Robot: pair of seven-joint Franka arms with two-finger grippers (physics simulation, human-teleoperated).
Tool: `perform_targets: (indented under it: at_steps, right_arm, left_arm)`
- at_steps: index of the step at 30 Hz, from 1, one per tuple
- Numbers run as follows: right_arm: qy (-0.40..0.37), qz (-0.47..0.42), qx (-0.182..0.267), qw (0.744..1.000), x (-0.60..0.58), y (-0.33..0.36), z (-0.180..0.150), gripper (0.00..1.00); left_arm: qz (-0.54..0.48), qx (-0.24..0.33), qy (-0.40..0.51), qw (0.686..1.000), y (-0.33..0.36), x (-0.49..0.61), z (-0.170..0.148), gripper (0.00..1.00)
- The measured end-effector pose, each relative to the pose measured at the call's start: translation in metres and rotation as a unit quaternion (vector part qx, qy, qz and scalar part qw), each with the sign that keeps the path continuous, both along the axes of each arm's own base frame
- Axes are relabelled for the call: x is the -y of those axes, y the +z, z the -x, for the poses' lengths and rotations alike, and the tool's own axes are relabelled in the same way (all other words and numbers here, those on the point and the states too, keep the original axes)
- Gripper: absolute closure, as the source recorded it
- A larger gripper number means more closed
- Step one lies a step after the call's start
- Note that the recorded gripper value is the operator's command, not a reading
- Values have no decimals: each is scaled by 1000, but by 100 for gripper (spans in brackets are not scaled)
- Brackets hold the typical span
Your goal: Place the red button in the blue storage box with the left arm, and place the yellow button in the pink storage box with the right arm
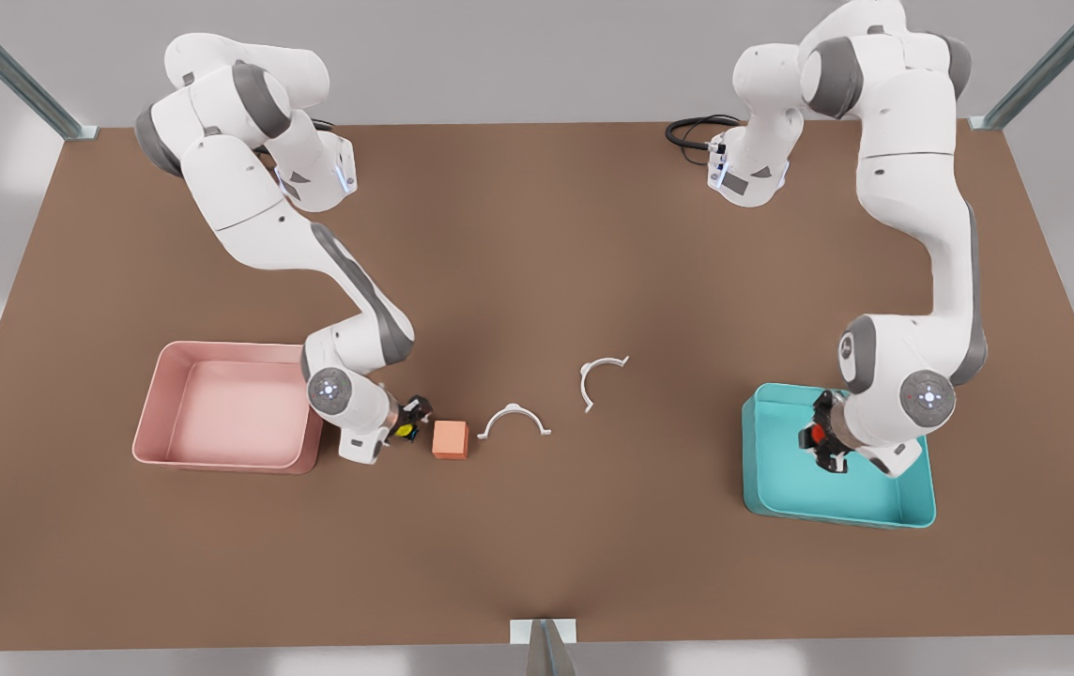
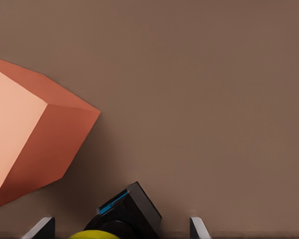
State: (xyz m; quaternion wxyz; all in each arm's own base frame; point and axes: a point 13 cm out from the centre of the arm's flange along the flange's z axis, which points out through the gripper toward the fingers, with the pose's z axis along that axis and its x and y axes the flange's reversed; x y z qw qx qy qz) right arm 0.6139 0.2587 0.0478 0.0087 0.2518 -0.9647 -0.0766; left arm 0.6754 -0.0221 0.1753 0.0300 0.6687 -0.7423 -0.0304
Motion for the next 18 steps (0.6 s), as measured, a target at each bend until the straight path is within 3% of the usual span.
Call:
perform_targets:
  at_steps: [1, 2, 4, 6, 10, 14, 18]
  right_arm:
    - [1, 0, 0, 1000, 1, -1, 1, 0]
    - [3, 0, 0, 1000, 1, -1, 1, 8]
    - [7, 0, 4, 1000, 0, -1, 0, 28]
    - [11, 0, 7, 1000, -1, -1, -1, 38]
    - [19, -2, 13, 1000, -3, 2, -3, 40]
    - [22, -4, 36, 999, -4, 29, -17, 43]
    - [27, -3, 40, 999, -2, 37, -15, 58]
  left_arm:
    - [5, -10, 2, 1000, -13, -12, 0, 48]
    - [10, -19, 0, 1000, -25, -18, 1, 0]
    - [18, -27, -11, 999, -40, -22, 3, 0]
    - [25, -27, -25, 999, -42, -21, 3, 0]
    - [33, -10, -61, 998, -20, -17, -7, 0]
    - [39, 60, -177, 982, 128, -1, -26, 0]
    - [24, 113, -319, 941, 280, 22, 17, 0]
